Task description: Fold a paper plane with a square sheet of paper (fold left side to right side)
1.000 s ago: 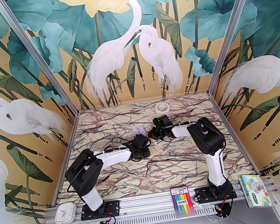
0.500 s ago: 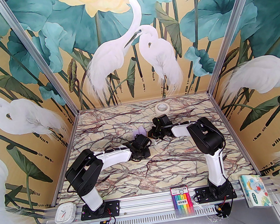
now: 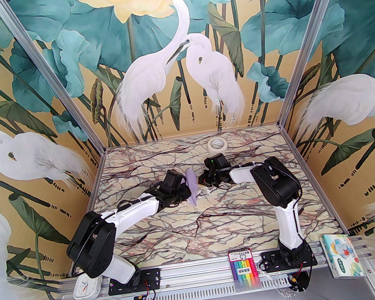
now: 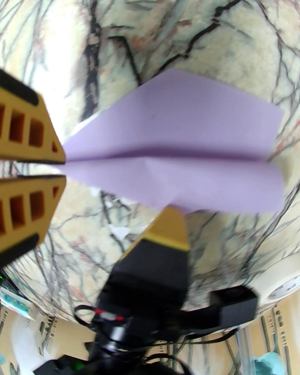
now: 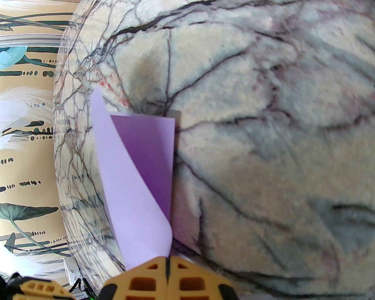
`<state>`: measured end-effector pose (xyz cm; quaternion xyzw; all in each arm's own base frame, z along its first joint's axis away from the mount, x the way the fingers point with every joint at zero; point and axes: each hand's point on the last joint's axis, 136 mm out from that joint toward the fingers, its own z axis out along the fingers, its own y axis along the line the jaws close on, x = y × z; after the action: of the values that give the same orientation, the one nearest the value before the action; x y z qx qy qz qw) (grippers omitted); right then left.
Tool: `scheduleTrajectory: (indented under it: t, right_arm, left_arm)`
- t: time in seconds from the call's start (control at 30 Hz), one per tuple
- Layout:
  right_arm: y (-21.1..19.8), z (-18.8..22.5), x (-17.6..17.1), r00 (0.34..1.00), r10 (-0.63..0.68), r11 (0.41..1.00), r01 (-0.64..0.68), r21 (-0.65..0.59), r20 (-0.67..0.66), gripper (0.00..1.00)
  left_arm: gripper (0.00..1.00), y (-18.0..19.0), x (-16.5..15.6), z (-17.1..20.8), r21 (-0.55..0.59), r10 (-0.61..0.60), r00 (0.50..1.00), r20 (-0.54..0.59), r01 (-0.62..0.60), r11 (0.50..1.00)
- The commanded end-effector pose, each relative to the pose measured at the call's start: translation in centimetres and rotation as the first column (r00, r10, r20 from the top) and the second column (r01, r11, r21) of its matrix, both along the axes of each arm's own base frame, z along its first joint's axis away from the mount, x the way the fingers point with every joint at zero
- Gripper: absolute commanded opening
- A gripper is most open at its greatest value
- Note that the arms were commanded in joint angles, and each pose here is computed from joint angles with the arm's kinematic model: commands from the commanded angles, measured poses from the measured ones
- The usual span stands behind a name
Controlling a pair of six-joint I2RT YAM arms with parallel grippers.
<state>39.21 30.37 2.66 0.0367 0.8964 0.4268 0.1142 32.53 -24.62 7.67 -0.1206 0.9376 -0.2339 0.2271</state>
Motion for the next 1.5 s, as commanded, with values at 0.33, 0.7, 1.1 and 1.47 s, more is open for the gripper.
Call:
scheduleTrajectory:
  t: [0.33,0.7,1.1,1.47]
  right_arm:
    - [1.1,0.0,0.6,0.999,0.042,0.999,-0.042,-0.005,0.013,0.00]
    - [1.6,-0.1,1.0,0.998,0.059,0.998,-0.059,-0.003,0.010,0.00]
    - [2.3,0.4,1.1,0.991,0.127,0.992,-0.128,0.009,0.028,0.00]
    - [2.5,0.4,0.9,0.975,0.223,0.975,-0.222,-0.014,0.024,0.00]
  left_arm:
    - [0.07,0.7,-0.3,-6.3,0.050,0.075,0.986,-0.147,-0.068,0.996]
    - [0.03,1.5,-0.8,-8.2,0.119,0.094,0.973,-0.210,-0.070,0.990]
    - [0.02,1.7,-1.0,-8.6,0.157,0.089,0.970,-0.226,-0.054,0.986]
    - [0.02,2.0,-0.9,-8.7,0.178,0.091,0.968,-0.234,-0.049,0.983]
